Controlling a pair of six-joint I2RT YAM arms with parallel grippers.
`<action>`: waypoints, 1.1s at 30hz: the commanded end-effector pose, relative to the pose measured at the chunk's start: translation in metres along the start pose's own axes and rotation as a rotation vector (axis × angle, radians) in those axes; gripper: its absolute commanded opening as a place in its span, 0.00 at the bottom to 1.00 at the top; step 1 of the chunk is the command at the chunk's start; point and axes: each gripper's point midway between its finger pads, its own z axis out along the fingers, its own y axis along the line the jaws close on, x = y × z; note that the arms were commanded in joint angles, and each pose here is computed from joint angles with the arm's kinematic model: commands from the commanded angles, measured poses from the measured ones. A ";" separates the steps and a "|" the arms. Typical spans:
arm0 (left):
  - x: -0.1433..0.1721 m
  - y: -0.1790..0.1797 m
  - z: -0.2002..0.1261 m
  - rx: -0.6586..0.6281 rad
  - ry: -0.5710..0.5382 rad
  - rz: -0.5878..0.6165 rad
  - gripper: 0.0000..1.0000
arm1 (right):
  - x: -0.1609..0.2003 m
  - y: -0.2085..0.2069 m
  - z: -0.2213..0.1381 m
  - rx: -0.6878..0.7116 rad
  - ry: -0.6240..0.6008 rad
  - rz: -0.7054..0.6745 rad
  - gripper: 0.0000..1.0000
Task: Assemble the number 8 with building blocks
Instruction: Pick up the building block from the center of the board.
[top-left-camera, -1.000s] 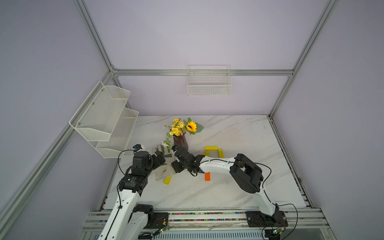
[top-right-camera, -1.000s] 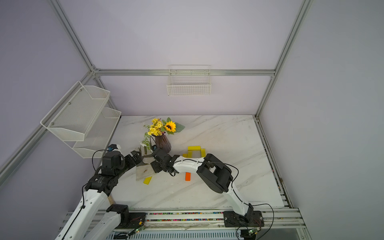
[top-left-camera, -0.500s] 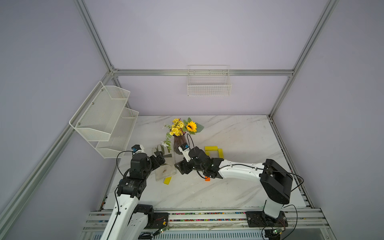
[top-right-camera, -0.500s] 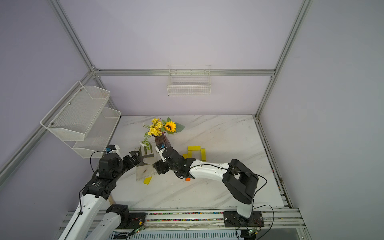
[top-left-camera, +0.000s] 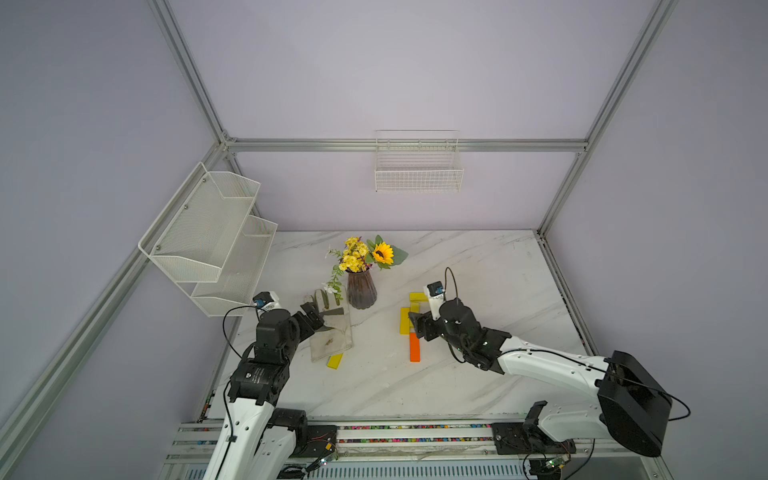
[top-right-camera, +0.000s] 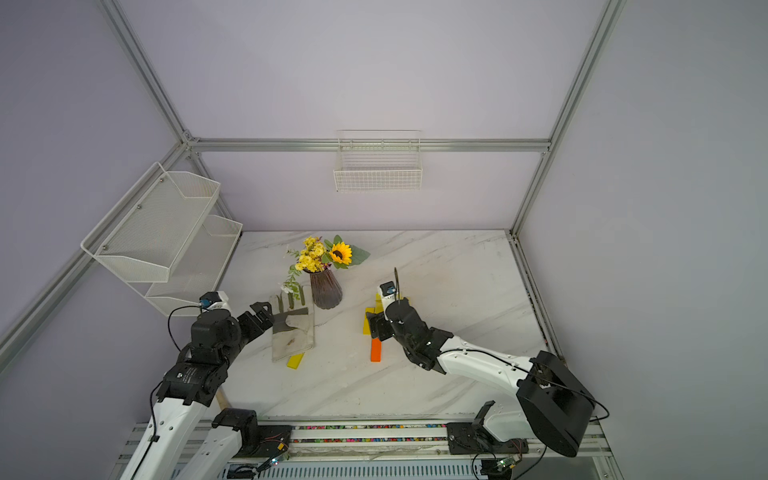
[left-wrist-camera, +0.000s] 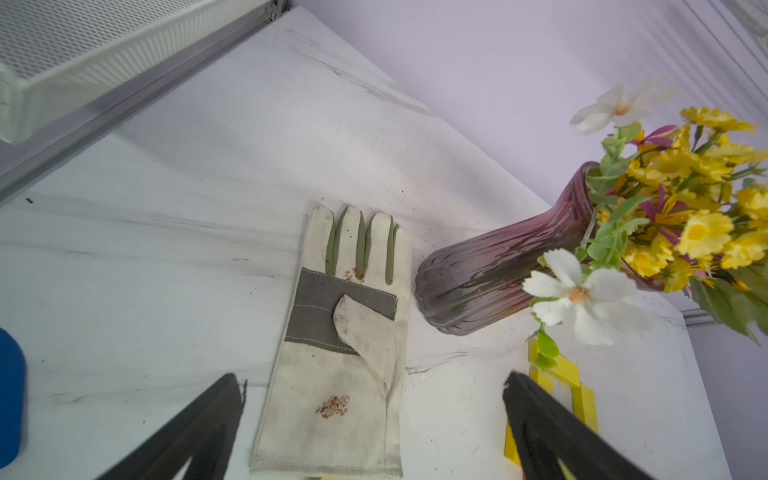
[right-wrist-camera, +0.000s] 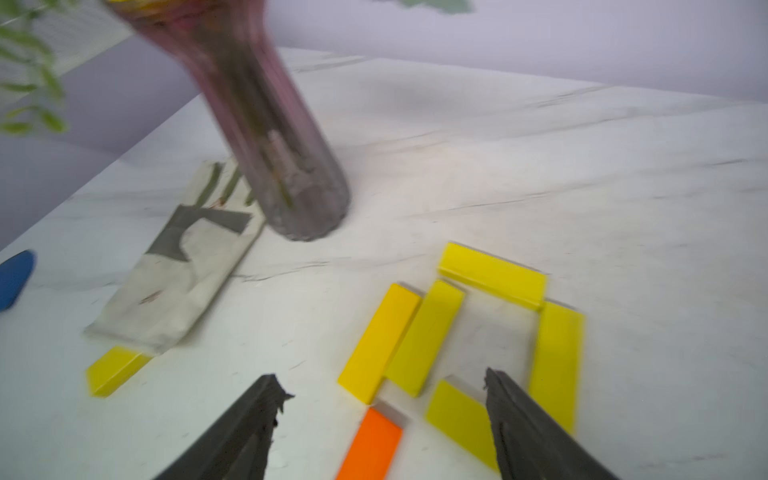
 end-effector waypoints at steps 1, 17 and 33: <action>-0.032 -0.009 -0.008 0.035 -0.149 -0.041 1.00 | -0.017 -0.082 -0.008 0.202 -0.097 -0.022 0.82; -0.036 -0.017 0.035 0.080 -0.326 0.230 1.00 | -0.009 -0.251 0.003 0.440 -0.270 0.008 0.79; -0.032 -0.004 0.026 0.053 -0.343 0.217 1.00 | -0.037 -0.149 0.001 0.214 -0.144 0.110 0.77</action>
